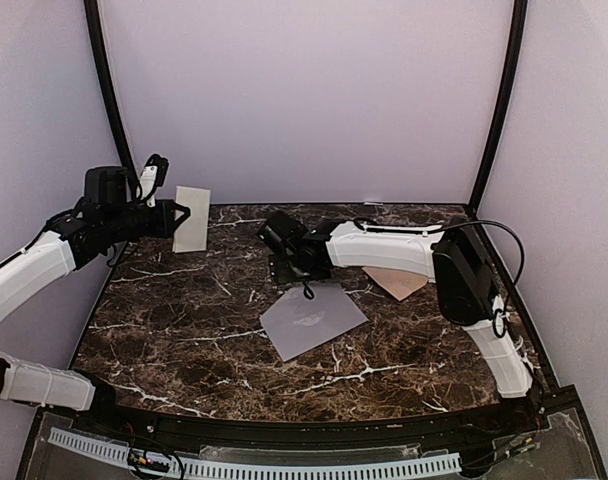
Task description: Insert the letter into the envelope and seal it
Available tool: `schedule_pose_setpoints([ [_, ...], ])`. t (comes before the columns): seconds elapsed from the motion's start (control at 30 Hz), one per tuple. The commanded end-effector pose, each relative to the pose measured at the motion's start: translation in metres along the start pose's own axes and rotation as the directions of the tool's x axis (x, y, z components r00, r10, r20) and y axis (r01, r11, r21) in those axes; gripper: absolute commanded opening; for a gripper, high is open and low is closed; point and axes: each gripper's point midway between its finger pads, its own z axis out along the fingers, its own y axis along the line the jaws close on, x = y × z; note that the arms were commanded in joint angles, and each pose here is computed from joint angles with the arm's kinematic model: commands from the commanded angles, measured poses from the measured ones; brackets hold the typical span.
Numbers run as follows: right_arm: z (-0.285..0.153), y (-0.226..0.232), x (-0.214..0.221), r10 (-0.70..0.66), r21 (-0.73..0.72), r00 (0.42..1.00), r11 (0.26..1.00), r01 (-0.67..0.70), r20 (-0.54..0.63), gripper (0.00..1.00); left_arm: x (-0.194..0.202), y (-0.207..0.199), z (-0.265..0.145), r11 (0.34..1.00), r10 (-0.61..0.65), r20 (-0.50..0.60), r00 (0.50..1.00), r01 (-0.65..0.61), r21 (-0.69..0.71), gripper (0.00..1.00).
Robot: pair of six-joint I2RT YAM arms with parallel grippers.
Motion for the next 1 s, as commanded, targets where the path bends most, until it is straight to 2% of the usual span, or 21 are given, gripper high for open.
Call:
schedule_pose_setpoints([
  [0.0, 0.001, -0.009, 0.0, -0.064, 0.109, 0.998, 0.992, 0.063, 0.005, 0.86, 0.0, -0.006, 0.0, 0.999, 0.002, 0.008, 1.0, -0.003, 0.033, 0.0],
  [0.37, 0.01, -0.014, 0.017, -0.072, 0.143, 0.997, 0.987, 0.077, -0.039, 0.85, 0.002, -0.006, 0.002, 0.999, -0.007, 0.001, 1.0, 0.007, 0.036, 0.0],
  [0.67, 0.016, -0.012, 0.027, -0.079, 0.155, 0.995, 0.984, 0.088, -0.063, 0.81, 0.003, -0.006, 0.003, 0.999, -0.013, -0.004, 1.0, 0.013, 0.039, 0.0],
  [0.97, 0.0, -0.012, 0.042, -0.073, 0.15, 0.992, 0.985, 0.088, -0.1, 0.75, 0.006, -0.005, 0.005, 0.999, -0.019, -0.01, 1.0, 0.02, 0.038, 0.0],
])
